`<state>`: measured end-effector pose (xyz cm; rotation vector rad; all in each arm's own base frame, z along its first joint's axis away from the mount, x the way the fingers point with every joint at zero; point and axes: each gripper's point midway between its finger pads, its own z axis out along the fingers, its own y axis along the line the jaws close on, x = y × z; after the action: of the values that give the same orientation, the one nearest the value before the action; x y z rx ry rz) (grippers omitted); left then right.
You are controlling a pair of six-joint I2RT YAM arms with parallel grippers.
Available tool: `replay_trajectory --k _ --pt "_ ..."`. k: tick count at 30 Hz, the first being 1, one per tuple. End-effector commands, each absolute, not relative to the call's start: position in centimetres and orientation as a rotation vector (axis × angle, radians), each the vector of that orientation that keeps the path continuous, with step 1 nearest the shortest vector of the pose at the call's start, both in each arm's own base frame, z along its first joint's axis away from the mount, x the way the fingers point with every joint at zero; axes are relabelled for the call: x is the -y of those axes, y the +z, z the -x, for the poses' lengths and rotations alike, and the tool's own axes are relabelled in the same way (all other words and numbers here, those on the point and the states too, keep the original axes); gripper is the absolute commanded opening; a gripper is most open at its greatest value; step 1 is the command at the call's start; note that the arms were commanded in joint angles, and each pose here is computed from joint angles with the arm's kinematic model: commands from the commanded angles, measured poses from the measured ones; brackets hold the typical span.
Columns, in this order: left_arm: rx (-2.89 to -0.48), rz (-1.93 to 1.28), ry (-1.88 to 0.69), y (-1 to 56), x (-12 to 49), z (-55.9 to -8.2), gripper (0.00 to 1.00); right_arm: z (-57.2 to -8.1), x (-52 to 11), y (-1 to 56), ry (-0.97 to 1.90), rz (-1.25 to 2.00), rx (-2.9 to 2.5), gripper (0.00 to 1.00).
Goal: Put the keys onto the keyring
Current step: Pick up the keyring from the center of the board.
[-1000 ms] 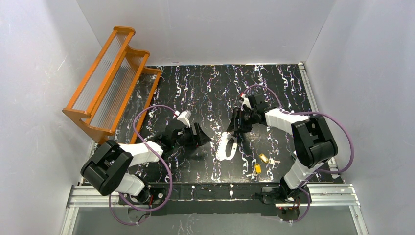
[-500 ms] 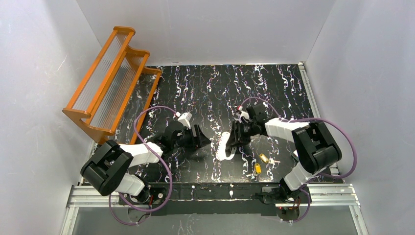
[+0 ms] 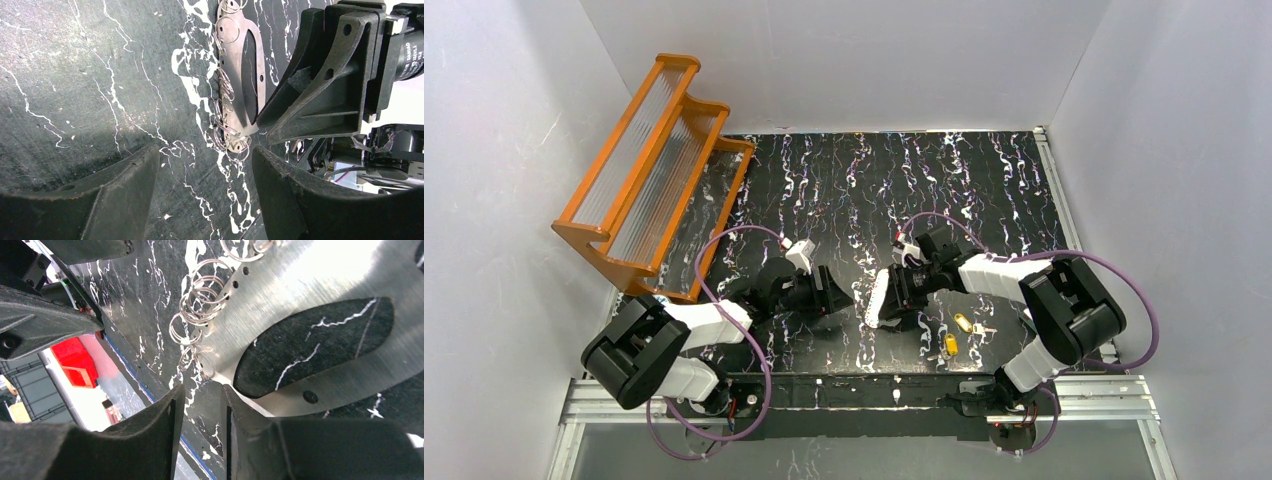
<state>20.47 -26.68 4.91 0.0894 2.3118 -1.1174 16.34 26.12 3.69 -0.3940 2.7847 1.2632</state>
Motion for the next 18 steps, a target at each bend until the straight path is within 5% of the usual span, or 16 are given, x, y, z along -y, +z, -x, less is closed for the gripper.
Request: replay_trajectory --k 1,18 --pt "-2.267 -0.110 -1.146 6.1 27.0 -20.4 0.65 -16.2 -27.2 3.9 1.315 0.433 -2.752 0.39" --pt "-2.256 -0.112 -1.132 6.1 26.8 -20.5 0.65 -15.2 -27.9 2.7 1.288 0.503 -2.779 0.26"
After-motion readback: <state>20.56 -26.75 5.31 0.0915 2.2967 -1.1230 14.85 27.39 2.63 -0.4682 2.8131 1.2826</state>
